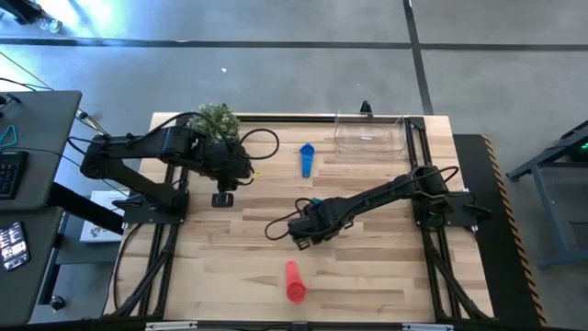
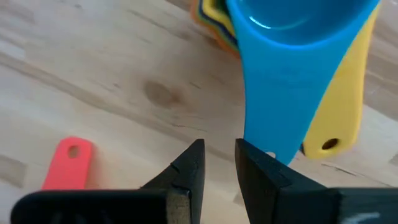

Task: Nest measuring cups in basket
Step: Stack the light blue measuring cup on top of the yellow measuring cup

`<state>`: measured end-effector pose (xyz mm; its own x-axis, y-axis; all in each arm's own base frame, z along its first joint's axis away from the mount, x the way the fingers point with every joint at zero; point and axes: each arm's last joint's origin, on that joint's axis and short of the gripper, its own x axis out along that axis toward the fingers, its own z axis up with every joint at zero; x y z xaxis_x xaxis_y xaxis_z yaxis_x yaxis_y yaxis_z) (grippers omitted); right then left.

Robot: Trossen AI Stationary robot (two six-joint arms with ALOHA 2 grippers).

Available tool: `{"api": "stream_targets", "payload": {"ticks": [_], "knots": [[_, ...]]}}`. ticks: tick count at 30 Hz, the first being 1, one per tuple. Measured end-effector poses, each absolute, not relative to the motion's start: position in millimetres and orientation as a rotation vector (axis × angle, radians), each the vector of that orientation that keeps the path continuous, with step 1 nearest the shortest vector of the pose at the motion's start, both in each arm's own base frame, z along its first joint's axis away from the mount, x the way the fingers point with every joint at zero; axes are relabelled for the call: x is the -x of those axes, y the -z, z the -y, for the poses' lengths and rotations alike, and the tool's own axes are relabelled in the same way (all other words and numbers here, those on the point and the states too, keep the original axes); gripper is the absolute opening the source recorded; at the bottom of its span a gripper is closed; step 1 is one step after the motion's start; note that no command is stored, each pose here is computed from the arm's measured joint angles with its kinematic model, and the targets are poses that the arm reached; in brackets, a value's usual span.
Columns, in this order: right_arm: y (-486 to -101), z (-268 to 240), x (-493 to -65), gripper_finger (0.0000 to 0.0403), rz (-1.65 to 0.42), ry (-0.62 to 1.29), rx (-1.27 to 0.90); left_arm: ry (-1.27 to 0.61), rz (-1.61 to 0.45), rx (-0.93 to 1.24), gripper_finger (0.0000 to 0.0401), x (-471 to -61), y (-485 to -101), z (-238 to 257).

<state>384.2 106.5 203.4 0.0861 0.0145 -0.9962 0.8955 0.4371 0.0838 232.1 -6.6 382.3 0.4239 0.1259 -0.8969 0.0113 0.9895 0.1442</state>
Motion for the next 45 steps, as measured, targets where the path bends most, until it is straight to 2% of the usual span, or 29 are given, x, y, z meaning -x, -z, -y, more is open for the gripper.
{"api": "stream_targets", "payload": {"ticks": [22,31,45], "knots": [[-204,-103,-373,0.0081,-1.391,0.901,-0.835,-0.072,-1.130,-0.135,0.0104,-232,-382,7],[-217,-115,-379,0.0080,-1.356,0.778,-0.827,-0.072,-1.128,-0.135,0.0104,-232,-382,7],[-198,-109,-375,0.0081,-1.394,0.783,-0.808,-0.072,-1.127,-0.135,0.0104,-232,-382,7]]}}
